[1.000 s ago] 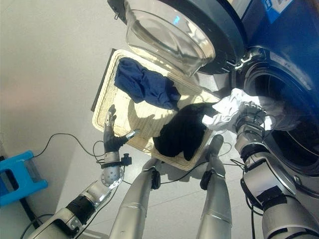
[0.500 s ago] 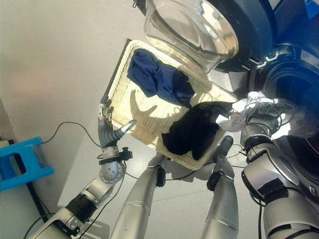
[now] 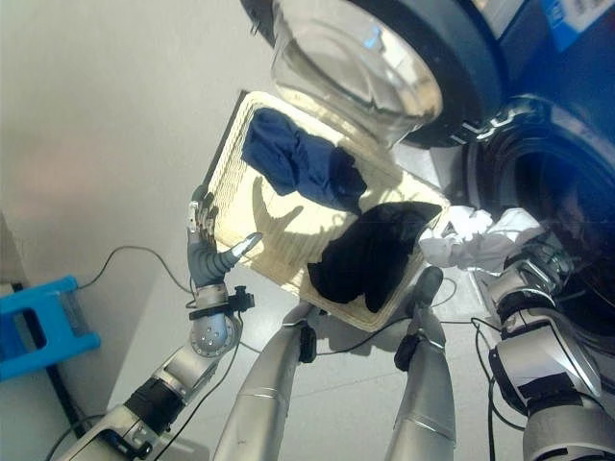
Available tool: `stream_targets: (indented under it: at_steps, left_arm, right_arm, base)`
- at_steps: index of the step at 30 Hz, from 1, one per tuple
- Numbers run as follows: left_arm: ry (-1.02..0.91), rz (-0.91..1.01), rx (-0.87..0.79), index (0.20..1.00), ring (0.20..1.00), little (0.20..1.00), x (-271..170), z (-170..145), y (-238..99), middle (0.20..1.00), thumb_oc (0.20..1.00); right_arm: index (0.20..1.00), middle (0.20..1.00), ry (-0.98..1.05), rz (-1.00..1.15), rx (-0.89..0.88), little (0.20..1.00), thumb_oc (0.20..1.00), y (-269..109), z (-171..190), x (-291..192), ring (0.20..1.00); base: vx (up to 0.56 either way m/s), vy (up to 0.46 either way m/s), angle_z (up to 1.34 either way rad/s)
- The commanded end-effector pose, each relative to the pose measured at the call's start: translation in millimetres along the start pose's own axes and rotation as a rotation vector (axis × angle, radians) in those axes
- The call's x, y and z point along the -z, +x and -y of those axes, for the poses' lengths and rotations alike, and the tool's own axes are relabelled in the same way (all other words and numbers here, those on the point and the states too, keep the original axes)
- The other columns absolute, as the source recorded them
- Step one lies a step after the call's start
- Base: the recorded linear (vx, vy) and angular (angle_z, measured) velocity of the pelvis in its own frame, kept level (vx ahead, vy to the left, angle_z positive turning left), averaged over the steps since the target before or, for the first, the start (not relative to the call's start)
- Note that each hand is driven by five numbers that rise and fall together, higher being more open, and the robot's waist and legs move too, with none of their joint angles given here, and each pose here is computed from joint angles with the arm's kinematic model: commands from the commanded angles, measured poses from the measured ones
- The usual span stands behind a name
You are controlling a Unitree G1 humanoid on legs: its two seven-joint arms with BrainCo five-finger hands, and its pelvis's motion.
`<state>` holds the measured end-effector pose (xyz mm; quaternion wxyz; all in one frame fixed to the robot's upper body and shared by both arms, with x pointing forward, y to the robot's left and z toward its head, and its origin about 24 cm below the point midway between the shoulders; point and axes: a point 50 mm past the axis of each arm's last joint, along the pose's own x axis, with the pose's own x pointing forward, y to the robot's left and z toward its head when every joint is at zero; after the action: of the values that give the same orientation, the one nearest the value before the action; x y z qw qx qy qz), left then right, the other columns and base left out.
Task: Put the clothes into the washing machine.
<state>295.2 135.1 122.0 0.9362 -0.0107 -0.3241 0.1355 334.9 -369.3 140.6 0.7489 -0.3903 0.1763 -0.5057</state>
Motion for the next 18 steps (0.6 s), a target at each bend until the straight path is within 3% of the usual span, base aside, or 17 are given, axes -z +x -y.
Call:
stream_targets:
  at_steps: [1, 5, 6, 11, 12, 14, 15, 16, 18]
  left_arm:
    - [-0.056, 0.040, -0.047, 1.000, 1.000, 1.000, -11.5, -4.0, -5.7, 1.000, 1.000]
    - [-0.049, 0.030, -0.058, 1.000, 1.000, 1.000, -10.3, -4.3, -4.8, 1.000, 1.000]
    - [-0.043, 0.021, -0.064, 1.000, 1.000, 1.000, -9.3, -5.0, -3.5, 1.000, 1.000]
    - [-0.040, 0.018, -0.066, 1.000, 1.000, 1.000, -8.9, -5.6, -3.2, 1.000, 1.000]
    - [-0.025, -0.003, -0.066, 1.000, 1.000, 1.000, -6.3, -9.0, -1.0, 1.000, 1.000]
    - [-0.025, -0.003, -0.066, 1.000, 1.000, 1.000, -6.3, -9.0, -1.0, 1.000, 1.000]
    - [-0.022, -0.007, -0.062, 1.000, 1.000, 1.000, -5.8, -8.2, -0.1, 1.000, 1.000]
    - [-0.007, -0.029, -0.055, 1.000, 1.000, 1.000, -2.4, -8.6, 0.4, 1.000, 1.000]
    - [-0.001, -0.037, -0.050, 1.000, 1.000, 1.000, -1.0, -8.8, 1.3, 1.000, 1.000]
  right_arm:
    - [0.200, 0.200, 0.219, -0.160, 0.209, 0.200, 0.200, 20.6, 33.3, 36.0, 0.200]
    - [0.200, 0.200, 0.475, -0.249, 0.235, 0.200, 0.200, 18.8, 32.2, 41.7, 0.200]
    - [0.200, 0.200, 0.638, -0.290, 0.234, 0.200, 0.200, 18.2, 32.2, 38.9, 0.200]
    - [0.200, 0.200, 0.666, -0.298, 0.235, 0.200, 0.200, 17.5, 31.5, 38.8, 0.200]
    - [0.200, 0.200, 0.933, -0.343, 0.209, 0.200, 0.200, 14.8, 29.5, 28.3, 0.200]
    - [0.200, 0.200, 0.933, -0.343, 0.209, 0.200, 0.200, 14.8, 29.5, 28.3, 0.200]
    - [0.200, 0.200, 1.040, -0.353, 0.199, 0.200, 0.200, 16.3, 32.1, 23.2, 0.200]
    - [0.200, 0.200, 1.473, -0.414, 0.189, 0.200, 0.200, 17.7, 39.6, 10.4, 0.200]
    - [0.200, 0.200, 1.749, -0.468, 0.197, 0.200, 0.200, 17.5, 41.2, 8.2, 0.200]
  base:
    - [0.02, 0.043, -0.07]
    - [0.02, 0.048, -0.13]
    - [0.02, 0.037, -0.10]
    - [0.02, 0.006, -0.07]
    - [0.04, 0.003, -0.03]
    - [0.03, 0.003, -0.03]
    - [0.07, 0.007, -0.06]
    - [0.09, 0.001, -0.08]
    - [0.07, -0.012, -0.06]
